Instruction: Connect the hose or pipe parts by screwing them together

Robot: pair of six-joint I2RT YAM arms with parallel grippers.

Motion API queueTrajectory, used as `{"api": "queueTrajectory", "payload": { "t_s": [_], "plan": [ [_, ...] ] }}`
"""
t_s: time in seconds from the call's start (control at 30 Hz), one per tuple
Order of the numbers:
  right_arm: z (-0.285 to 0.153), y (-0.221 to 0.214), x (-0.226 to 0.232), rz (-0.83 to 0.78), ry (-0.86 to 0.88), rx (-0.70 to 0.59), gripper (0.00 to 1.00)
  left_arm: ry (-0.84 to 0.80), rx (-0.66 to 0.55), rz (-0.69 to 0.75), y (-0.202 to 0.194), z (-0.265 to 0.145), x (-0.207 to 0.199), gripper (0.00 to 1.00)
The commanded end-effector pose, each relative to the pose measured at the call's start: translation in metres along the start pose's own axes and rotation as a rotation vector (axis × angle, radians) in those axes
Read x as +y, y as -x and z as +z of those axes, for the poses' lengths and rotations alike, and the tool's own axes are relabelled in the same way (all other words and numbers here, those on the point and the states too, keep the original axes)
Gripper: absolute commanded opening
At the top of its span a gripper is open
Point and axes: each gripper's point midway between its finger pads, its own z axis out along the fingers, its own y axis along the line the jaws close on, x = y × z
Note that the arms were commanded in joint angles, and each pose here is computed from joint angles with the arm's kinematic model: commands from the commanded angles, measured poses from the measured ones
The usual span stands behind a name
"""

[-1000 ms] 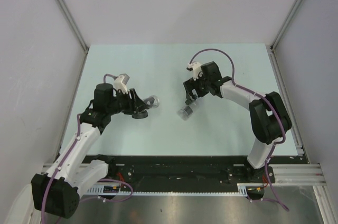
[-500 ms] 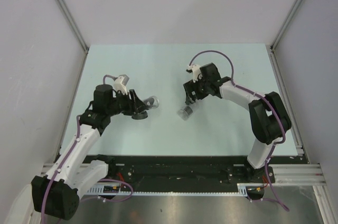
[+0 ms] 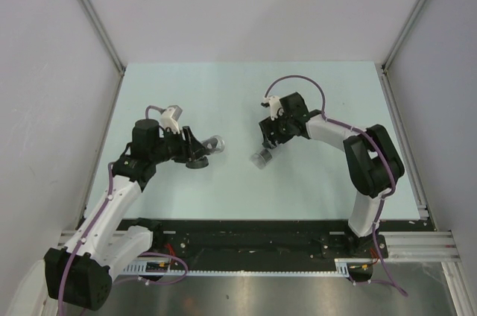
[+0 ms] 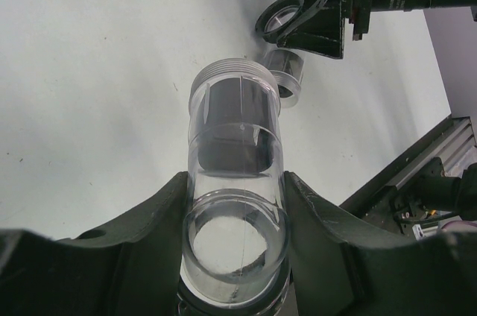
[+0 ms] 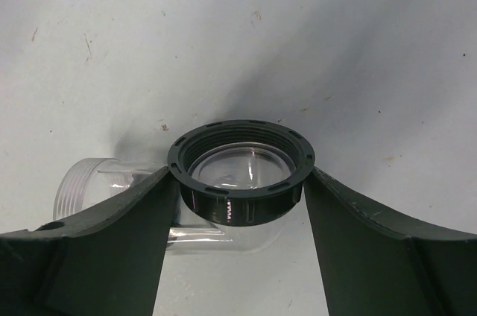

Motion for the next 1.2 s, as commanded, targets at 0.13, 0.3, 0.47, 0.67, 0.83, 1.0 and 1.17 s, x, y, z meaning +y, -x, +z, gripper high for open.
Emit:
{"api": "queueTrajectory", "payload": {
  "t_s": [0.13,0.3,0.47,0.67,0.83,1.0,1.17],
  "plan": [
    [0.005,0.022,-0.002,-0.036,0.015,-0.062,0.72,-0.026,-0.048,0.032,0.012,-0.002,-0.006,0.0],
    [0.009,0.021,-0.003,-0.052,0.018,-0.064,0.62,-0.024,-0.044,0.029,0.012,-0.001,-0.005,0.0],
    [0.004,0.03,-0.001,-0.157,0.046,-0.098,0.52,-0.026,-0.048,0.027,0.013,-0.002,-0.006,0.0],
    [-0.031,0.08,0.036,-0.347,0.138,-0.281,0.43,-0.04,-0.078,0.007,0.023,-0.008,-0.015,0.0],
    [-0.056,0.107,0.078,-0.538,0.181,-0.391,0.35,-0.09,-0.135,0.025,0.046,-0.022,-0.037,0.0],
    [-0.087,0.112,0.122,-0.66,0.279,-0.455,0.33,-0.168,-0.14,0.022,0.058,-0.032,-0.06,0.0],
    [-0.103,0.109,0.146,-0.773,0.301,-0.48,0.33,-0.194,-0.16,0.034,0.065,-0.039,-0.07,0.0]
  ]
}}
